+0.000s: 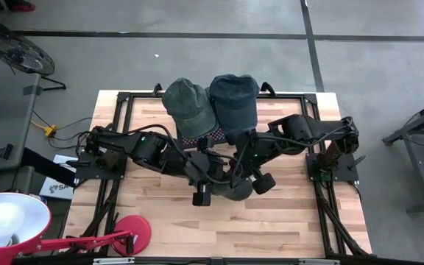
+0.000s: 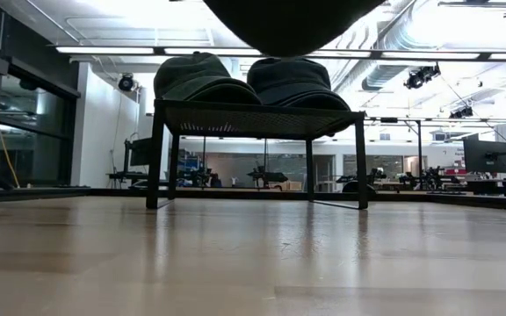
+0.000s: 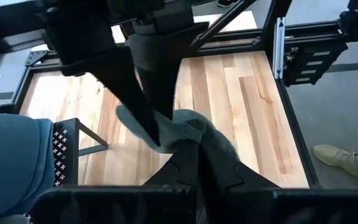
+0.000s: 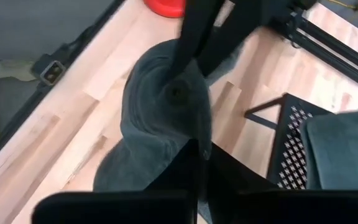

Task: Pick & Place hat
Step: Stack the dark green cap on top of the dark green cap on the shelf

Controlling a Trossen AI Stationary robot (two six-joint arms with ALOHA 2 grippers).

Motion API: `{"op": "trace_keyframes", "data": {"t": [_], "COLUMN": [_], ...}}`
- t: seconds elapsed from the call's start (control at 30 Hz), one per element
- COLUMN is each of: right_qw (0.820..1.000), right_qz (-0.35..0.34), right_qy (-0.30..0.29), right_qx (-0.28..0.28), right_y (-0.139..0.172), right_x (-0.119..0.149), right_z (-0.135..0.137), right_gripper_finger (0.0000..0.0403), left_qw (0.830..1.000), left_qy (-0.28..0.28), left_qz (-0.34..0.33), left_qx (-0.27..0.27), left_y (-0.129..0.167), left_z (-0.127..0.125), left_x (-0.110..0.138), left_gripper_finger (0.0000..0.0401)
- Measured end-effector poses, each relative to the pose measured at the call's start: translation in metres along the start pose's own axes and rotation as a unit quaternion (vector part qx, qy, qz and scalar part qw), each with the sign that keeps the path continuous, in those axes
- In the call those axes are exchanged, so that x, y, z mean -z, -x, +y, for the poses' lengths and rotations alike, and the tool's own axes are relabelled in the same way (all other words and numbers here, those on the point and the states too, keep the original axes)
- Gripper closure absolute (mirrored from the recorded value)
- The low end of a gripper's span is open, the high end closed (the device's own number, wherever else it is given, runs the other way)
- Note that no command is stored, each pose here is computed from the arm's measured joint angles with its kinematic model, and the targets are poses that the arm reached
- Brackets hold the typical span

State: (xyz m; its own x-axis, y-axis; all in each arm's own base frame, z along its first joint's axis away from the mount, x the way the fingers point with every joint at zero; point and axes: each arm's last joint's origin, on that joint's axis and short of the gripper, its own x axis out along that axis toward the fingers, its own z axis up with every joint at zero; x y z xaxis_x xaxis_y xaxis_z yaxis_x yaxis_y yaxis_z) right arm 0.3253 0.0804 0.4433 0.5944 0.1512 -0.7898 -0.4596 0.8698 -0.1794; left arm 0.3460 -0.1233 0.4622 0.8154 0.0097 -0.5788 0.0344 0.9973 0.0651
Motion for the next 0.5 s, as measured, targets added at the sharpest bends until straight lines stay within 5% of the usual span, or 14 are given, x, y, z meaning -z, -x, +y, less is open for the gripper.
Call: {"op": "trace_keyframes", "data": {"t": [0.23, 0.5], "right_qw": [0.999, 0.995], "right_qz": [0.020, 0.035], "right_qy": [-0.028, -0.051], "right_qx": [0.035, 0.075], "right_y": [0.001, 0.014], "right_x": [0.002, 0.008], "right_z": [0.001, 0.004], "right_gripper_finger": [0.0401, 0.0402], "left_qw": [1.000, 0.998], "left_qy": [-0.003, 0.008], "left_qz": [0.001, -0.043], "left_qx": [-0.016, -0.047], "left_y": [0.002, 0.032], "left_z": [0.002, 0.012], "left_x": [0.001, -0.006], "left_gripper_finger": [0.0392, 0.0295]}}
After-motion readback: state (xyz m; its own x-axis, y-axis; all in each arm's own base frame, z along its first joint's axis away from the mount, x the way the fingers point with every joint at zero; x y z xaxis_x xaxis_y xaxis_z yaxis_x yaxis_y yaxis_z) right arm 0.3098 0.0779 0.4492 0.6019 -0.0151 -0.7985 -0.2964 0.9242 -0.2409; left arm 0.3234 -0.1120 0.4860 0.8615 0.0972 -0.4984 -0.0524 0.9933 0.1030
